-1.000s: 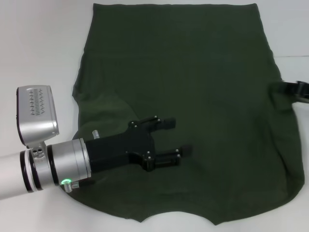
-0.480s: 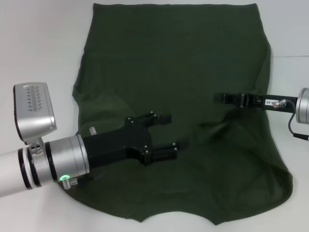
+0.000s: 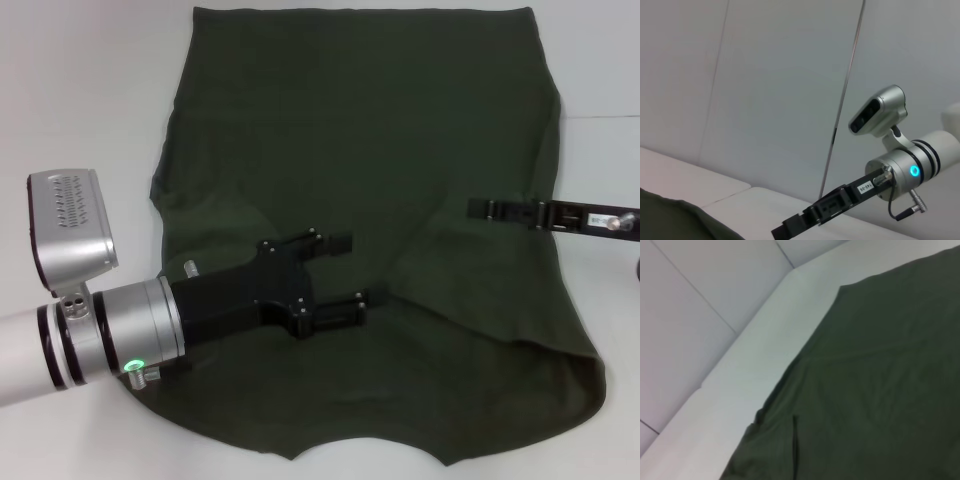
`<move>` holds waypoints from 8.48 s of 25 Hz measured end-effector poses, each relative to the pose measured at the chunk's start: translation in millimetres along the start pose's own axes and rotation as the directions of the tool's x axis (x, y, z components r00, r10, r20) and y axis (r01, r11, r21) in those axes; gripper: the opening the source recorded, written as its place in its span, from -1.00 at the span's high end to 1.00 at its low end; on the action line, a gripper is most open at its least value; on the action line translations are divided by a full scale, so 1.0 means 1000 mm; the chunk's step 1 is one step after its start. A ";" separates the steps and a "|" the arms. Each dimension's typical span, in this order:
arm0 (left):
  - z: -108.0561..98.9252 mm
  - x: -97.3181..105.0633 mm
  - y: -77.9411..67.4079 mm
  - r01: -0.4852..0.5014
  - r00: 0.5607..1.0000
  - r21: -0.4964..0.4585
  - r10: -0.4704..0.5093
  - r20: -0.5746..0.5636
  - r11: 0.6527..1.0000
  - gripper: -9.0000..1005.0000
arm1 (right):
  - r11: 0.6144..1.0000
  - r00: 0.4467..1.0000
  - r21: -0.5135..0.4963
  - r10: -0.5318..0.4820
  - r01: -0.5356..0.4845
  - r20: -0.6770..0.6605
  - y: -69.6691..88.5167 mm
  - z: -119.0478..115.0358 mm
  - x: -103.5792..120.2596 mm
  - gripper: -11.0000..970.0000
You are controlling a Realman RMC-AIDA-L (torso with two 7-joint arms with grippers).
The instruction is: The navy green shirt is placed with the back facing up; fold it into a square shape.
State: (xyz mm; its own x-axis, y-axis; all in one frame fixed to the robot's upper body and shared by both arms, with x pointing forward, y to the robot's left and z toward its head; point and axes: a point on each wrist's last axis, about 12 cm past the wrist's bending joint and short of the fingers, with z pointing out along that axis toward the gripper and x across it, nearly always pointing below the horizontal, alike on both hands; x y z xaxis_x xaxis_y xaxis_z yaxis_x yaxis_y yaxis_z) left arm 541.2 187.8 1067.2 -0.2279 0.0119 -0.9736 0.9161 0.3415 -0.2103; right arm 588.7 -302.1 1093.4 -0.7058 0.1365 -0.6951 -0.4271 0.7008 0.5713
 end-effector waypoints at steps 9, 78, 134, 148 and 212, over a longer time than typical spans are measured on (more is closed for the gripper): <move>-0.012 0.004 -0.001 0.057 0.998 -0.029 -0.057 0.022 0.998 -0.63 | 0.992 0.995 -0.123 -0.002 0.015 0.102 0.004 -0.022 0.021 -0.61; -0.141 0.060 0.004 0.135 0.940 -0.492 -0.269 -0.211 0.860 -0.76 | 0.978 0.989 -0.205 0.064 -0.035 0.136 0.014 -0.005 0.051 -0.92; -0.130 0.048 -0.001 0.129 0.932 -0.368 -0.240 -0.272 0.921 0.23 | 0.978 0.983 -0.204 0.079 -0.044 0.167 0.012 -0.009 0.049 -0.92; -0.123 0.041 -0.002 0.175 0.950 -0.350 -0.251 -0.186 0.920 0.84 | 0.984 0.987 -0.161 0.099 -0.078 0.126 0.000 -0.027 0.054 -0.92; -0.117 0.029 0.004 0.210 0.965 -0.348 -0.251 -0.076 0.914 0.84 | 0.925 0.915 0.089 0.379 -0.369 -0.141 -0.039 -0.094 0.097 0.57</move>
State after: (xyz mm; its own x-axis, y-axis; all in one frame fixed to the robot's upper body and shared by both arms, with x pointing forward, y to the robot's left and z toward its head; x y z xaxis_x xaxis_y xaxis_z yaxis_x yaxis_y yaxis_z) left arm 499.5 299.6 1048.2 -0.4750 -0.0024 -0.8800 0.6740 0.6419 -0.3655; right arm 483.6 -382.5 1044.6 -0.8870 0.2915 -0.3580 -0.0841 0.6605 0.7461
